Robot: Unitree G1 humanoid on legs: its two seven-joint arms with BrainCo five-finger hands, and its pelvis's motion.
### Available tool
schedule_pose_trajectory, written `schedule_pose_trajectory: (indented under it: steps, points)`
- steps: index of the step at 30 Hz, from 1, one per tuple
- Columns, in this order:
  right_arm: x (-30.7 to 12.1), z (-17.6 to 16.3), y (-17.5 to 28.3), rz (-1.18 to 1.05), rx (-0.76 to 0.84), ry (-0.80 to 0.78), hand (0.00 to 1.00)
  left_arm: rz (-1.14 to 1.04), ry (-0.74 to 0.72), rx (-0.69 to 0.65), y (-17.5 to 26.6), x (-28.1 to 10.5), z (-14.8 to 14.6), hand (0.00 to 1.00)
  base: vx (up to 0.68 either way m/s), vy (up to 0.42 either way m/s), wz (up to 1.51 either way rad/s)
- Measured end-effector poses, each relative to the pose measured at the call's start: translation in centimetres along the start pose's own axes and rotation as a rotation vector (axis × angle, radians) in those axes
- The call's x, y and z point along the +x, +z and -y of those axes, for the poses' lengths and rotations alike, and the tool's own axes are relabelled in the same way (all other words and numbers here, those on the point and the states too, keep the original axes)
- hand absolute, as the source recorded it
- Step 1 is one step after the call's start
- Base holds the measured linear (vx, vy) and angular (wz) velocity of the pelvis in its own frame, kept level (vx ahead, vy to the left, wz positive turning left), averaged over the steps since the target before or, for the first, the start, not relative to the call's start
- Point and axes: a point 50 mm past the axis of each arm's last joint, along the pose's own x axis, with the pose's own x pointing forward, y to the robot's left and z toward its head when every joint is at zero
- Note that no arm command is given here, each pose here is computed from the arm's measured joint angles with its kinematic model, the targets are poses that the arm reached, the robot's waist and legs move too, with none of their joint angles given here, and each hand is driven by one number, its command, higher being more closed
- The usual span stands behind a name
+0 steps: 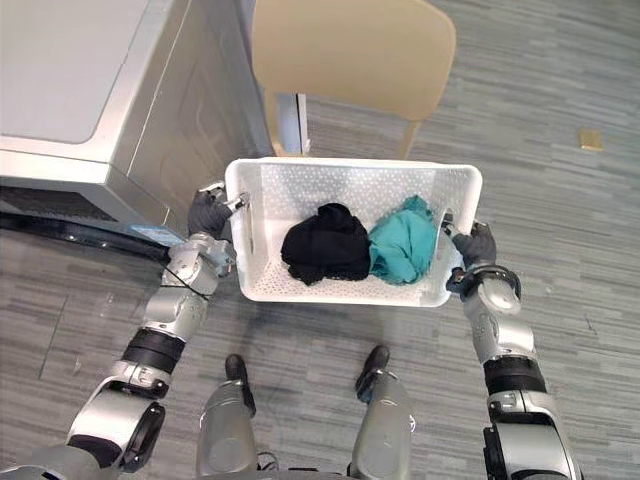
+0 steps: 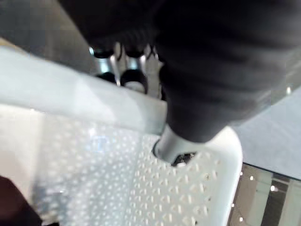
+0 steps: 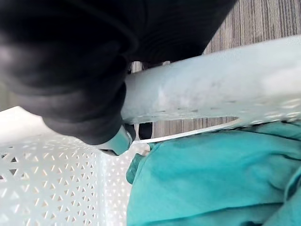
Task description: Pick up the laundry basket with both hands and put the clothes into the washing machine.
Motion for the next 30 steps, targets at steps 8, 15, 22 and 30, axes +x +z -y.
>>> schedule_pose_trajectory:
  steps: [8,15,22,30]
  points:
    - [2.7,-2.2,2.8,0.036,0.003,0.007,1.0,0.069,0.018,0.116,5.2,4.5,0.1,1.0,-0.09,0.027,0.05]
    - [4.3,-3.3,3.1,-0.001,0.005,0.006,1.0,0.082,0.029,0.416,8.4,7.0,0.5,1.0,-0.04,0.029,-0.13]
    - [5.2,-4.5,3.5,-0.017,0.045,0.007,1.0,0.116,0.039,0.652,11.7,8.5,1.1,1.0,-0.02,0.0,-0.12]
    - [6.3,-5.2,7.1,0.075,0.129,0.002,1.0,0.251,0.066,0.724,17.0,9.3,3.3,0.0,0.0,0.024,-0.13]
